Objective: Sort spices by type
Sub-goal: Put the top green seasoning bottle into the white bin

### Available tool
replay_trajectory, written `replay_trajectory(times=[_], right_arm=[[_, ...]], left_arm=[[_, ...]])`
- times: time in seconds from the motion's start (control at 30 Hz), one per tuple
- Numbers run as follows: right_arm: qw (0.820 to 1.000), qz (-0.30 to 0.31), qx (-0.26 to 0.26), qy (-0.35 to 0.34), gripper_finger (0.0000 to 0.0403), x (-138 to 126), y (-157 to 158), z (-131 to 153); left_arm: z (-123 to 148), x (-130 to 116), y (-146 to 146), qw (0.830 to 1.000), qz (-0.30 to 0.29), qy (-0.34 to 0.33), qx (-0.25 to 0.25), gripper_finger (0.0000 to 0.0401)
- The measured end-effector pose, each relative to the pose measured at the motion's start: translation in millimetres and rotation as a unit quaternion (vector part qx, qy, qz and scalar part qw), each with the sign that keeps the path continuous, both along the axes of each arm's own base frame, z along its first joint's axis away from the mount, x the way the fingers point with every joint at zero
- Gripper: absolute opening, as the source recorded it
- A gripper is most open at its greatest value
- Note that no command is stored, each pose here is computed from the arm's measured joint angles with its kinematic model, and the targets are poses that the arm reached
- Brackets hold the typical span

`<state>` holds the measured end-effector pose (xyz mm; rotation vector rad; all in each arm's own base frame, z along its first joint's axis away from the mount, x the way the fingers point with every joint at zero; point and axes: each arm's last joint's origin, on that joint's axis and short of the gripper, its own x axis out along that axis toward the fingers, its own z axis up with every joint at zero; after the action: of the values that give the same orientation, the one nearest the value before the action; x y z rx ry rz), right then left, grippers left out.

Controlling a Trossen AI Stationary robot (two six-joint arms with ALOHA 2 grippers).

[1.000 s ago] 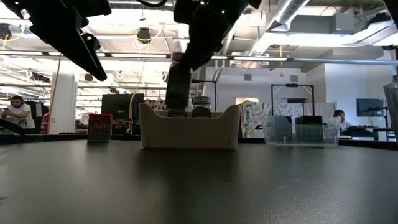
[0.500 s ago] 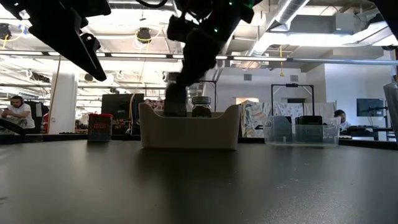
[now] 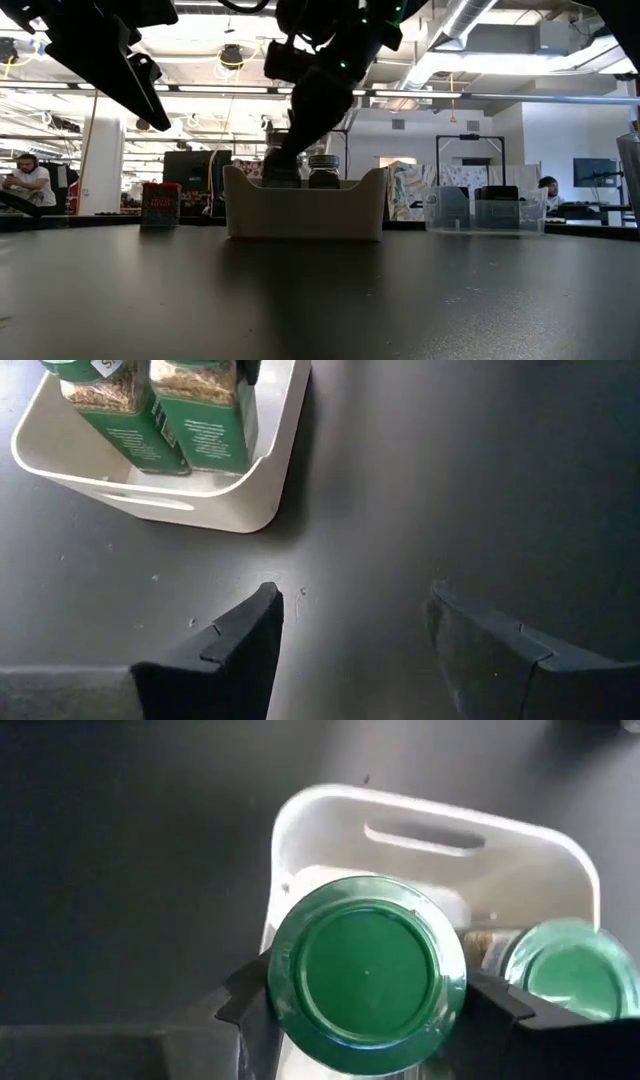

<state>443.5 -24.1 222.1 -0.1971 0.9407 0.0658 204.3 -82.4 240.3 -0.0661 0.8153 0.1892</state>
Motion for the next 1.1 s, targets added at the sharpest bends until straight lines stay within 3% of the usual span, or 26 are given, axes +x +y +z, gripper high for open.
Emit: replay_trajectory(times=[1.1], right_arm=[[1.0,-0.013,-0.002,-0.001,0.0237,-1.0,-16.2,-0.2]], left_arm=[[0.1,0.1,-0.1,1.0,0.007,-0.002,-0.006,0.0231]])
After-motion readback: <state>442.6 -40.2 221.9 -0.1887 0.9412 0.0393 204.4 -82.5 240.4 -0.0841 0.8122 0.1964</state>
